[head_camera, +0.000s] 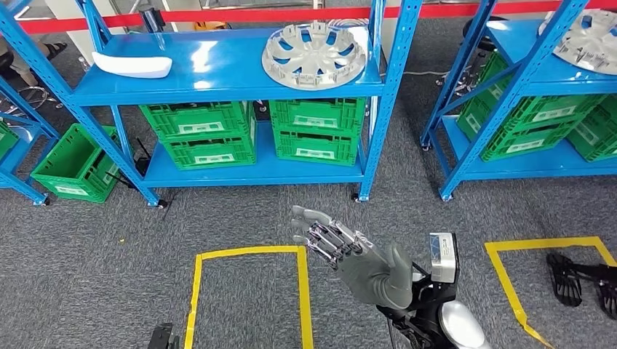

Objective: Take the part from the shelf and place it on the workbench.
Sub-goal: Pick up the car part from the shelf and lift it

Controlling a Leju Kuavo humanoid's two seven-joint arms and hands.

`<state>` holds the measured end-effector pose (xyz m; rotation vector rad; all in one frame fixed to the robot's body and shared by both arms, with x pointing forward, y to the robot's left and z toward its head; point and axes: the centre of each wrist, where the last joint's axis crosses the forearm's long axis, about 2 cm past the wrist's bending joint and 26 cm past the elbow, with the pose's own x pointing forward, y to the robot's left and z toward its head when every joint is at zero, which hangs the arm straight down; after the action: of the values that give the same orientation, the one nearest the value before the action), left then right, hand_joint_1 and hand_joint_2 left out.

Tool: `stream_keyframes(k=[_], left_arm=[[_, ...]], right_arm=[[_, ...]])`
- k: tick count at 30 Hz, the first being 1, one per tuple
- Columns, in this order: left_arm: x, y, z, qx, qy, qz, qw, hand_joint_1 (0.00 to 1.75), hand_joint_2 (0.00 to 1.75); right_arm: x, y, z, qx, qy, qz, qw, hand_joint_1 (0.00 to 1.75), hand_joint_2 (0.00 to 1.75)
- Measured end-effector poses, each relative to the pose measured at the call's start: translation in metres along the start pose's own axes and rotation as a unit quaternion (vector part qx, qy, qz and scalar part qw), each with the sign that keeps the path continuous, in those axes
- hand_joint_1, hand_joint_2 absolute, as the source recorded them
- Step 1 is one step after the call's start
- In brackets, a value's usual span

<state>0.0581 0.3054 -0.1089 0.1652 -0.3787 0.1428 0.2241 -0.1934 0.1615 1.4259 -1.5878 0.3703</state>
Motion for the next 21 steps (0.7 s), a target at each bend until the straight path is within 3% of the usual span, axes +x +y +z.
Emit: stream_keyframes(k=[21], left_arm=[[0.002, 0.003, -0.001, 0.003, -0.007, -0.009, 1.0, 0.0, 0.0]], right_arm=[[0.001, 0.007, 0.01, 0.006, -0.005, 0.005, 1.0, 0.0, 0.0]])
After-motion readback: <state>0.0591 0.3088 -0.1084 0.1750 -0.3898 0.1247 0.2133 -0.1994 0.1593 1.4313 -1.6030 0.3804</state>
